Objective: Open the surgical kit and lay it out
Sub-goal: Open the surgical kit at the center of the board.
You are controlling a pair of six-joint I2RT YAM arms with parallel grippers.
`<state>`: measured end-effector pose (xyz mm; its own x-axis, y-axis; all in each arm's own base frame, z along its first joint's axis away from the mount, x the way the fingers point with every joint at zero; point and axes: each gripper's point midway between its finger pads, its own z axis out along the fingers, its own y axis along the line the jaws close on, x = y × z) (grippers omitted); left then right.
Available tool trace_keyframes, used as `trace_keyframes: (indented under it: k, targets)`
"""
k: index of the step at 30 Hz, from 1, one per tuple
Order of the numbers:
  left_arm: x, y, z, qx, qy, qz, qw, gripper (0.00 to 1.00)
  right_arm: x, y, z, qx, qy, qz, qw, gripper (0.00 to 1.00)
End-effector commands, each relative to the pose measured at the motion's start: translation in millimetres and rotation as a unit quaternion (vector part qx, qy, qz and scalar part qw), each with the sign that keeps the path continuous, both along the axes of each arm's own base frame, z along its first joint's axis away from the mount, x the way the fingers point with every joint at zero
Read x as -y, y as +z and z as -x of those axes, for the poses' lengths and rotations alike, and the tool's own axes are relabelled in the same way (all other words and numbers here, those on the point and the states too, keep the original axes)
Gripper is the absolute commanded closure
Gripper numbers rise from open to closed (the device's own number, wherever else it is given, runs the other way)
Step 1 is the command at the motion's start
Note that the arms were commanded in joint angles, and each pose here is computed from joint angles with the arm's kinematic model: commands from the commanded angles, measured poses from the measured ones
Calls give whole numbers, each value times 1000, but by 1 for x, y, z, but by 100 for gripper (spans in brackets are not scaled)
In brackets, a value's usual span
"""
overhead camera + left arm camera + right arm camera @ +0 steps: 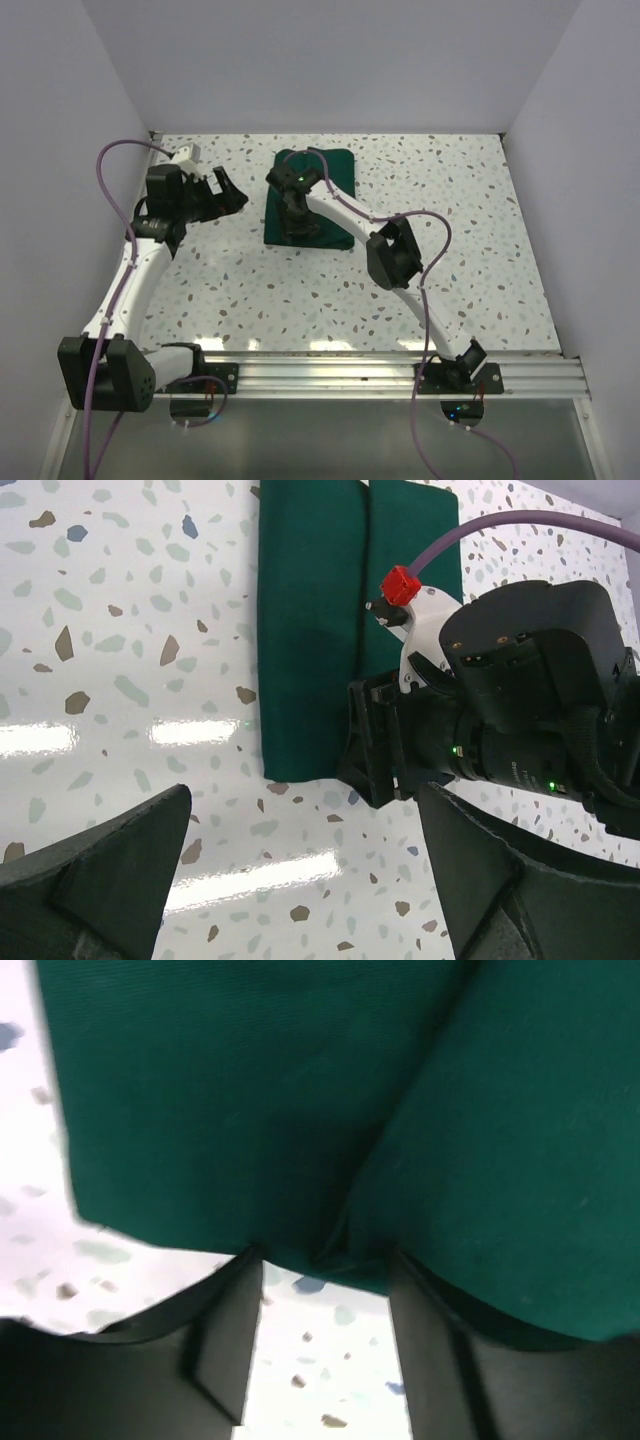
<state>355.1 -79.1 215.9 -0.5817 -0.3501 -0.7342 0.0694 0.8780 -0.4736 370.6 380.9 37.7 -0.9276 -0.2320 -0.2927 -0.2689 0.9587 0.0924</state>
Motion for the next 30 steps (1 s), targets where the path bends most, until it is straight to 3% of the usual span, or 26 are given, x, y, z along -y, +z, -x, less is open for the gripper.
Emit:
trace_keyframes:
  k: [1, 3, 6, 7, 9, 16, 21, 25, 30]
  targets:
    - [-7, 0, 8, -2, 4, -21, 1000, 1, 6, 3, -8, 16, -10, 19, 1000, 48]
    - [-7, -2, 9, -2, 4, -20, 1000, 1, 13, -6, -8, 13, -13, 38, 999, 57]
    - [-5, -3, 7, -3, 1, -18, 1000, 1, 20, -16, -3, 2, -13, 56, 998, 79]
    - [-5, -3, 7, -2, 1, -18, 1000, 1, 21, -17, -1, -2, -13, 59, 998, 92]
    - [-5, 0, 3, -1, -1, -20, 1000, 1, 20, -10, -1, 0, -12, 52, 999, 100]
    - [-14, 14, -14, 6, 7, -57, 998, 0, 18, 74, -22, 54, -36, -33, 997, 100]
    - [-13, 30, -40, 16, 19, -98, 995, 0, 50, 122, -33, 84, -73, -57, 992, 100]
    - [22, 35, -59, 24, -7, -145, 989, 0, 111, 127, -38, 82, -127, -24, 988, 100]
    - [97, -1, -70, -9, -78, -167, 983, 2, 202, 134, -31, 98, -192, 53, 975, 100]
